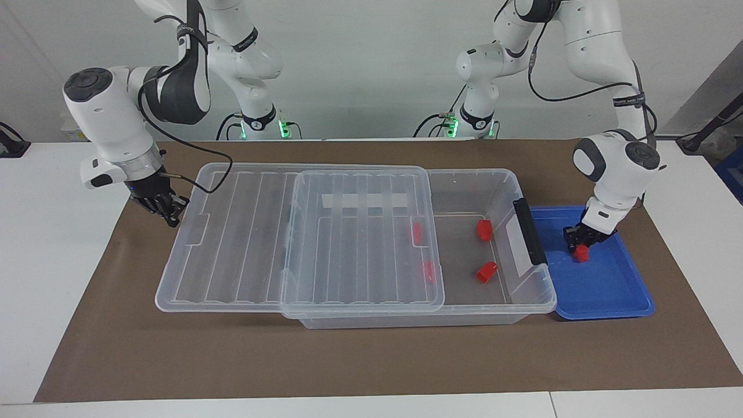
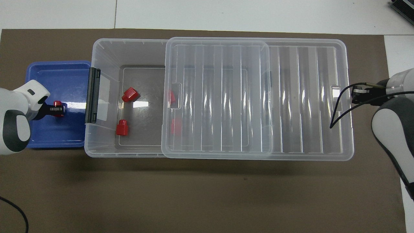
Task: Place red block in blue tray from box
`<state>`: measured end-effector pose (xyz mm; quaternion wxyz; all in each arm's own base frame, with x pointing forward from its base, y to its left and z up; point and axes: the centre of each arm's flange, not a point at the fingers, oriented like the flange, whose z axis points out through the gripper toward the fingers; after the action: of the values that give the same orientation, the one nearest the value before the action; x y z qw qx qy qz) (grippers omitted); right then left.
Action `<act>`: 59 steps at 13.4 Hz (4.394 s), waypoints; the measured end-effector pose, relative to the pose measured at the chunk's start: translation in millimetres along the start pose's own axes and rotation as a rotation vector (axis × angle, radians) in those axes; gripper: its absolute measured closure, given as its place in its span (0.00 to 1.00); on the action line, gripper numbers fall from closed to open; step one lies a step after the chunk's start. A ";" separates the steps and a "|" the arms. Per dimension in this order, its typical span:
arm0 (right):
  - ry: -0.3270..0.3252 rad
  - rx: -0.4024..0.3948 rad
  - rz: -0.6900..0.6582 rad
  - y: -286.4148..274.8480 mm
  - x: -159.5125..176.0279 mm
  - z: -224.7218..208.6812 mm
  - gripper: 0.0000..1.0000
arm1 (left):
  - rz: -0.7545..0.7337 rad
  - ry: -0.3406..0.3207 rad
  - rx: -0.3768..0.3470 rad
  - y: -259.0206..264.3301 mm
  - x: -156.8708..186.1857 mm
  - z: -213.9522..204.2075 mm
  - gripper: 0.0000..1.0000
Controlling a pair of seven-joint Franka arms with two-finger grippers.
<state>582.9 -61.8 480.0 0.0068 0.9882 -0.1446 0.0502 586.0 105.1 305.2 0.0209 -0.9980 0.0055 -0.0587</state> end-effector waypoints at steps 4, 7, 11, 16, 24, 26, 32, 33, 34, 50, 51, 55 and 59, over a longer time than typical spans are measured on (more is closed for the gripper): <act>-0.002 0.000 -0.006 -3.5 -0.9 0.8 0.99 | 0.004 0.003 0.000 0.3 0.7 -1.1 0.39; -0.010 0.001 -0.029 -16.2 -5.3 4.8 0.99 | 0.011 -0.007 -0.001 2.3 14.7 -37.8 0.02; -0.025 0.003 -0.082 -45.9 -15.8 10.8 0.99 | 0.017 -0.114 -0.009 32.5 37.4 -213.4 0.00; -0.043 0.009 -0.204 -111.4 -42.8 17.0 0.99 | 0.030 -0.053 0.006 52.7 -7.2 -348.1 0.00; -0.049 0.015 -0.350 -183.4 -86.9 14.5 0.99 | 0.133 -0.085 -0.010 114.7 -9.3 -332.1 0.00; -0.044 0.018 -0.364 -190.4 -91.7 11.6 0.99 | 0.133 -0.084 -0.010 115.0 -9.2 -332.1 0.00; -0.019 0.032 -0.400 -212.0 -103.4 12.2 0.99 | 0.116 -0.077 -0.010 105.9 -8.2 -332.0 0.00; -0.019 0.032 -0.401 -212.2 -103.7 12.3 0.99 | 0.110 -0.073 -0.010 101.8 -7.7 -332.1 0.00; -0.019 0.033 -0.401 -212.3 -103.7 12.3 0.99 | 0.106 -0.064 -0.009 99.6 -6.6 -332.6 0.00; -0.031 0.001 -0.182 -121.8 -65.1 -88.3 0.13 | 0.154 -0.032 -0.022 123.8 -3.8 -323.6 0.00; -0.025 0.003 -0.181 -121.7 -63.3 -101.4 0.01 | 0.157 -0.032 -0.022 125.4 -3.8 -323.7 0.00; -0.037 -0.002 -0.175 -114.9 -60.9 -133.6 0.00 | 0.168 -0.031 -0.022 131.6 -4.3 -324.4 0.00; -0.066 -0.012 -0.205 -97.2 -57.4 -138.1 0.00 | 0.179 -0.025 -0.018 138.9 -5.9 -327.6 0.00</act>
<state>542.6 51.6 611.6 0.0131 0.9989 -0.0432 0.0158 540.5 -47.0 623.7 0.0169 -0.9944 0.0950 -0.0440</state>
